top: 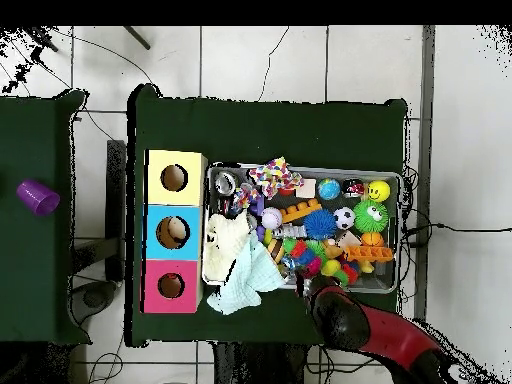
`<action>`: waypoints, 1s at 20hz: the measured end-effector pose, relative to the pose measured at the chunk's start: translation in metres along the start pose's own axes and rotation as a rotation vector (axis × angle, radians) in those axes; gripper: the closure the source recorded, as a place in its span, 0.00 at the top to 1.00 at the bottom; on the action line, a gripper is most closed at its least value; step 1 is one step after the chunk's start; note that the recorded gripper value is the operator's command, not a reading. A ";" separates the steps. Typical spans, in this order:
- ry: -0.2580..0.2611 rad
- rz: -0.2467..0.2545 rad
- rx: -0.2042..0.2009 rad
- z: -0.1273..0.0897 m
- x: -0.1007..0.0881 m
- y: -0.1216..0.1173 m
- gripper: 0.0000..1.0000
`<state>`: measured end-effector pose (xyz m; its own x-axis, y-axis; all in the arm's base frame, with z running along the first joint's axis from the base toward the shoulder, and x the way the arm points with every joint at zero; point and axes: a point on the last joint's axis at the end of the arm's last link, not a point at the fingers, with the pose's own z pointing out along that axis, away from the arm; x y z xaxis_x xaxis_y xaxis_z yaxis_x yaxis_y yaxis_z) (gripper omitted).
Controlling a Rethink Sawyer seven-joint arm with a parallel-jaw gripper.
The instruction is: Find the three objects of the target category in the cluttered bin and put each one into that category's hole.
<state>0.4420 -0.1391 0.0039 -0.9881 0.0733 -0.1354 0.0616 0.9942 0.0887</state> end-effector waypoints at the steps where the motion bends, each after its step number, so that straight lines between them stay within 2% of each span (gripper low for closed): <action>1: 0.001 0.002 -0.001 0.000 0.000 -0.001 1.00; 20: 0.008 0.006 -0.027 0.003 -0.001 0.003 1.00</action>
<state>0.4433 -0.1361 0.0015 -0.9888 0.0788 -0.1266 0.0641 0.9912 0.1159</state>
